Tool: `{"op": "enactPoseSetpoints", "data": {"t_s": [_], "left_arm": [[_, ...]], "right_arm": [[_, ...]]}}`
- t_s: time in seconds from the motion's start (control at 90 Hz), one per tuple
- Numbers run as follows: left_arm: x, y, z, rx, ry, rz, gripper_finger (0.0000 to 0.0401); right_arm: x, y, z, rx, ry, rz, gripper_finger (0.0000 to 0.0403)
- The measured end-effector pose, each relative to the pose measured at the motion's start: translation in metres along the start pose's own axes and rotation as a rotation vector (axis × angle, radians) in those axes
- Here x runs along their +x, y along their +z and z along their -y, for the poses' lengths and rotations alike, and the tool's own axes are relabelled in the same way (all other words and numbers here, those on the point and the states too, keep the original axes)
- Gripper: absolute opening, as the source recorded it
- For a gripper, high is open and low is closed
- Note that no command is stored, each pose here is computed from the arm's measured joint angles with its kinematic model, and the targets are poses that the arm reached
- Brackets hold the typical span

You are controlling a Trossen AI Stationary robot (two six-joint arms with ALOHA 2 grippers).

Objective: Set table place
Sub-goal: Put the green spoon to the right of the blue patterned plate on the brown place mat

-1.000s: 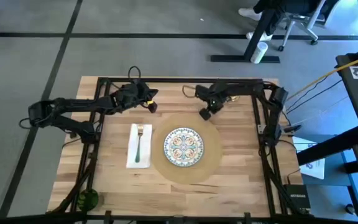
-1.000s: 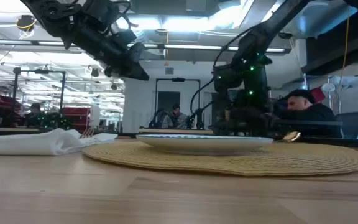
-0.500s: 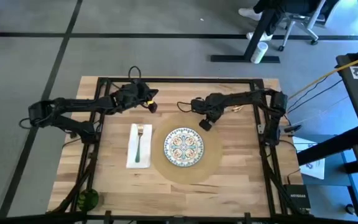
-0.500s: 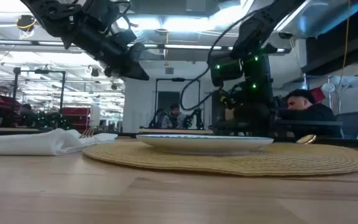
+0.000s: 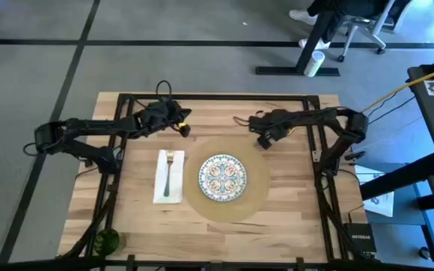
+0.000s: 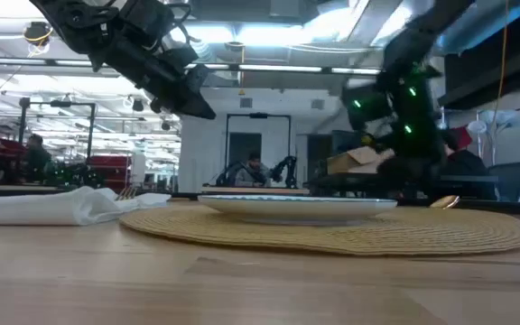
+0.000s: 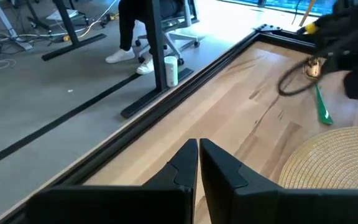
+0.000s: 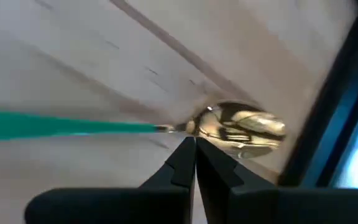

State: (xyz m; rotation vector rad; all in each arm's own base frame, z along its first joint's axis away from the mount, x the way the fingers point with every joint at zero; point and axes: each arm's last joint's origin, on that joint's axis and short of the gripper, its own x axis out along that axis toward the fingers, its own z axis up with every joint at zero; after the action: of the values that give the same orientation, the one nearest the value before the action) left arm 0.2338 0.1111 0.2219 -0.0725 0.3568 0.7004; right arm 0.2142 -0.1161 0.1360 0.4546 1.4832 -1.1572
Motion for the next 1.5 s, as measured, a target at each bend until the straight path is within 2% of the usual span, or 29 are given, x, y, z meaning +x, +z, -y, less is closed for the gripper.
{"op": "enactPoseSetpoints", "data": {"t_s": [0.189,0.4,0.611,0.867,0.944,1.044,1.1,1.322,1.5], "left_arm": [[0.0,0.0,0.0,0.0,0.0,0.001,0.0001],[0.0,0.0,0.0,-0.001,0.0,0.001,0.0001],[0.0,0.0,0.0,0.0,0.0,0.0,0.0001],[0.0,0.0,0.0,0.0,0.0,0.0,0.0001],[0.0,0.0,0.0,0.0,0.0,0.0,0.0001],[0.0,0.0,0.0,-0.001,0.0,0.002,0.0001],[0.0,0.0,0.0,-0.001,0.001,0.001,0.0001],[0.0,0.0,0.0,-0.001,0.001,0.001,0.0001],[0.0,0.0,0.0,-0.001,0.0,0.001,0.0001]], "right_arm": [[0.028,-0.005,0.017,0.078,0.001,-0.004,0.0],[0.027,0.004,0.021,0.065,-0.011,0.026,0.0],[0.012,0.012,0.02,0.093,0.113,0.055,0.0],[-0.004,0.014,0.026,0.119,0.203,0.121,0.0],[-0.007,0.016,0.024,0.114,0.275,0.132,0.0],[-0.009,0.022,0.017,0.096,0.439,0.157,0.0],[-0.01,0.024,0.015,0.097,0.48,0.181,0.0],[-0.009,0.03,0.017,0.111,0.425,0.252,0.0001],[0.001,0.035,0.007,0.067,0.483,0.237,0.0001]]}}
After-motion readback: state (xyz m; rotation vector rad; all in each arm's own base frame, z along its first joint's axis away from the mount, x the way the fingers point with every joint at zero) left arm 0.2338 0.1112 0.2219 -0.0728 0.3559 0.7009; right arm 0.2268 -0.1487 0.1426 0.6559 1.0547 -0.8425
